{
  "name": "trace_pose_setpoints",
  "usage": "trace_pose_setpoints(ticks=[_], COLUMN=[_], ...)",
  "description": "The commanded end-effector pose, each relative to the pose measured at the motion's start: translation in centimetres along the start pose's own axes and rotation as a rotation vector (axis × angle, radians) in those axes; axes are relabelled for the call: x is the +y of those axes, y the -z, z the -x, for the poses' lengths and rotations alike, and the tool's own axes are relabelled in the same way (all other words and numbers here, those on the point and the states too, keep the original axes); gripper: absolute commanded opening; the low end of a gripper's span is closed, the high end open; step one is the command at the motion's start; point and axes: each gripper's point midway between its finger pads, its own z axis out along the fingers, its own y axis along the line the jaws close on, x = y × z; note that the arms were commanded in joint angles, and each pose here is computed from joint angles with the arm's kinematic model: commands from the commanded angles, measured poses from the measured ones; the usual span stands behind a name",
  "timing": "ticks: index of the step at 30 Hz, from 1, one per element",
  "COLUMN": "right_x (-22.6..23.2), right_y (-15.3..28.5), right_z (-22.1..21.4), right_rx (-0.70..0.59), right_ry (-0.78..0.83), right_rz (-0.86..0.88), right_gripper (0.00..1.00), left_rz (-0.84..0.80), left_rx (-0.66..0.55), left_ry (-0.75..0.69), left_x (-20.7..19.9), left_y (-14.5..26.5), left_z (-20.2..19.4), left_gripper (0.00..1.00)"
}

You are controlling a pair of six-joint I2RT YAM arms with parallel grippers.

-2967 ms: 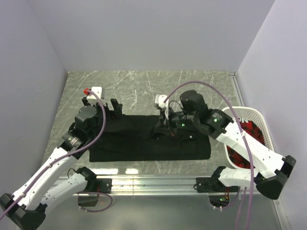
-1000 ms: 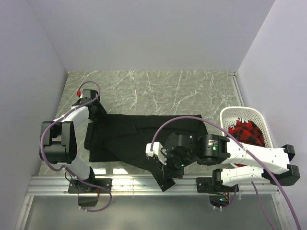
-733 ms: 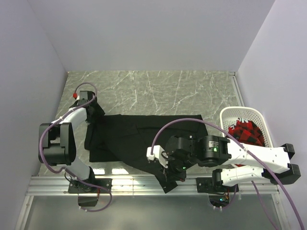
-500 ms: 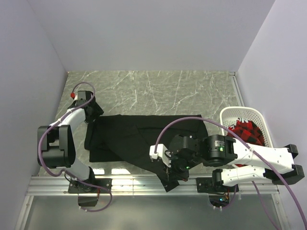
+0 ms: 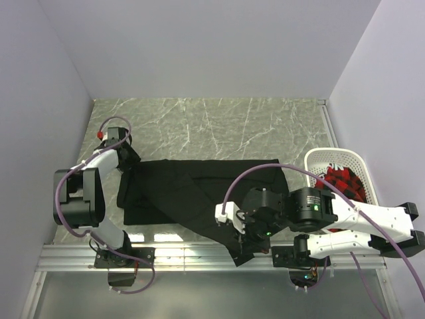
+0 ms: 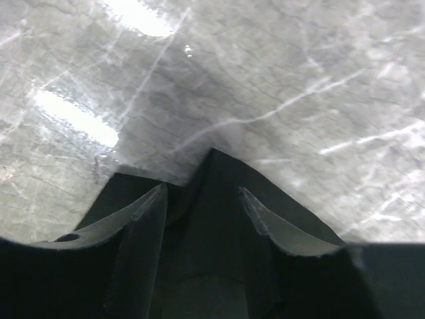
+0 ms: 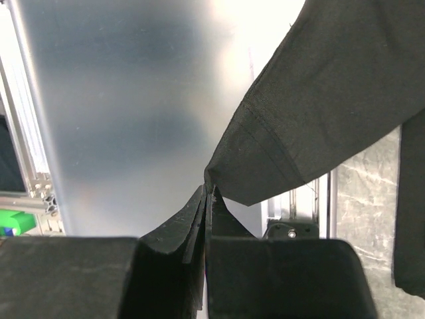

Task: Fold and stack the long sleeve shirts
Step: Fold the shirt

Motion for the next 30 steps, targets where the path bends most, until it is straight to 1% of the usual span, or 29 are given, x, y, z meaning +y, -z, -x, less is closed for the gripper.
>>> trace_pose_setpoints(ticks=[1,3,10,13,16,19,21,26,29,30], right_x=[0.9,0.5,-0.1,-0.4,-0.7,-1.2,-1.4,-2.4,-2.7,-2.7], right_y=[0.4,-0.2,-2.8,-3.3,-3.8,-4.1,-4.4,-4.7,-4.7,-4.6], right_z=[-0.9,-1.0,-1.5,-0.9,-0.5,-0.1,0.1,0.6,1.0,1.2], right_rx=[0.014,0.026,0.085,0.078,0.077,0.073,0.07,0.062,0.049,0.042], right_ry=[-0.002,-0.01,-0.021,-0.002,0.016,0.027,0.035,0.046,0.052,0.057], right_rz=[0.042,0.03,0.037,0.027,0.017,-0.002,-0.012,-0.06,-0.074,-0.07], right_gripper=[0.0,0.0,0.0,0.0,0.0,0.0,0.0,0.0,0.0,0.0], left_rz=[0.029,0.045,0.054,0.055,0.02,-0.035,-0.052,-0.062,-0.038,-0.028], left_rx=[-0.034,-0.035,-0.089,-0.074,-0.048,-0.056,-0.028,0.001,0.018,0.024], left_ry=[0.017,0.021,0.035,0.041,0.038,0.033,0.026,0.019,0.018,0.015], left_x=[0.3,0.7,1.3,1.5,0.8,0.0,-0.4,-0.7,-0.2,-0.1], left_y=[-0.3,-0.5,0.4,0.1,-0.2,0.0,-0.3,-0.9,-1.5,-1.8], left_z=[1.3,1.3,2.7,2.5,2.1,2.2,1.6,1.1,0.7,0.6], left_gripper=[0.51,0.47,0.44,0.41,0.42,0.46,0.47,0.46,0.42,0.35])
